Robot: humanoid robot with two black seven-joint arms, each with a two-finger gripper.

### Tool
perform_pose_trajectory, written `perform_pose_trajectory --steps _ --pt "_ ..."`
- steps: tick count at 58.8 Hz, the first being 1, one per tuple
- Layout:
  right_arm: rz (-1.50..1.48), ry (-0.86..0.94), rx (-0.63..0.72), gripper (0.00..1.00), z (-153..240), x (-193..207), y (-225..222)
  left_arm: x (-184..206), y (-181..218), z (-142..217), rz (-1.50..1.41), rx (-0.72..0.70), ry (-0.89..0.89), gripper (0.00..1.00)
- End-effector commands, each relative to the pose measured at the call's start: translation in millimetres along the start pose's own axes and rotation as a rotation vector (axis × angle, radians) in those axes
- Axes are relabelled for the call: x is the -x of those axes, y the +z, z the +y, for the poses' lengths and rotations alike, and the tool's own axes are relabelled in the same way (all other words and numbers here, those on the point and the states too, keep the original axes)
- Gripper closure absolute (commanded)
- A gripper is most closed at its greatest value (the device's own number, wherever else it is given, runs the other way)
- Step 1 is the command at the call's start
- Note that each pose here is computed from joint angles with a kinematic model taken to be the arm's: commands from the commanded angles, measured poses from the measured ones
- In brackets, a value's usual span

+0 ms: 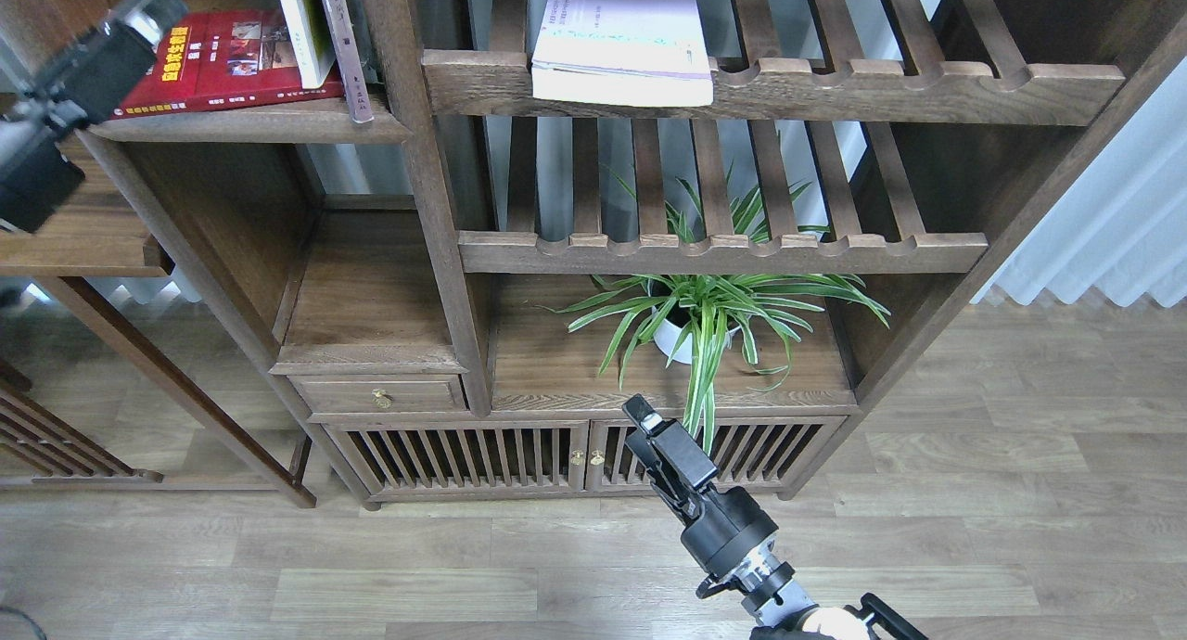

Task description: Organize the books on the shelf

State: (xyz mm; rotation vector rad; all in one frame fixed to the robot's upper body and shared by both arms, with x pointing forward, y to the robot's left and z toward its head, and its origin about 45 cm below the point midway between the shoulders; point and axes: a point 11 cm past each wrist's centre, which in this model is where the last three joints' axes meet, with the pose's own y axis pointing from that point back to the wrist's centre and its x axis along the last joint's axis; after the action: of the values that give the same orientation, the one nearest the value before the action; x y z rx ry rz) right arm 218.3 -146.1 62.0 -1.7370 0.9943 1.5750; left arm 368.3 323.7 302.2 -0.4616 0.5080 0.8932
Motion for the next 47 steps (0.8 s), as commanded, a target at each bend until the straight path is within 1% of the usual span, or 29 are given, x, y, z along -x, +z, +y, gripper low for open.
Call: perform_pose_trajectory --steps 1,2,5,6,7,8,10,11,22,34,42,46,47 --pt "-0.001 -0.001 -0.004 0.02 0 0 -1 -5 -32 7 0.062 -0.05 0.02 0.34" --pt "-0.001 -0.001 -0.007 0.02 0 0 -2 -6 -36 8 0.068 -0.055 0.023 0.31" --pt "0.0 -0.001 -0.012 0.02 0 0 -4 -7 -40 8 0.081 -0.056 0.026 0.31" --pt "0.0 0.0 -0.015 0.02 0 0 -4 -8 -47 8 0.103 -0.054 0.028 0.26" --pt "0.0 -0.001 -0.015 0.02 0 0 -5 -8 -50 9 0.111 -0.055 0.029 0.24" --pt "0.0 -0.001 -0.015 0.02 0 0 -5 -7 -54 9 0.121 -0.054 0.029 0.18" --pt "0.0 -0.001 -0.015 0.02 0 0 -5 -6 -58 8 0.136 -0.054 0.025 0.1" --pt "0.0 0.0 -0.015 0.02 0 0 -4 -5 -67 8 0.158 -0.055 0.025 0.0" --pt "0.0 0.0 -0.015 0.02 0 0 -4 3 -99 -3 0.282 -0.015 0.007 0.0" --pt "-0.003 0.002 -0.022 0.02 2 -1 -5 -3 -139 -12 0.432 0.006 0.047 0.0" --pt "-0.004 -0.001 -0.022 0.02 2 1 -5 -11 -141 -6 0.48 0.057 0.075 0.0" --pt "-0.004 -0.004 -0.022 0.02 2 2 -5 -16 -150 5 0.494 0.049 0.105 0.0" --pt "-0.005 -0.006 -0.022 0.02 2 2 -4 -18 -157 12 0.504 0.041 0.124 0.0"
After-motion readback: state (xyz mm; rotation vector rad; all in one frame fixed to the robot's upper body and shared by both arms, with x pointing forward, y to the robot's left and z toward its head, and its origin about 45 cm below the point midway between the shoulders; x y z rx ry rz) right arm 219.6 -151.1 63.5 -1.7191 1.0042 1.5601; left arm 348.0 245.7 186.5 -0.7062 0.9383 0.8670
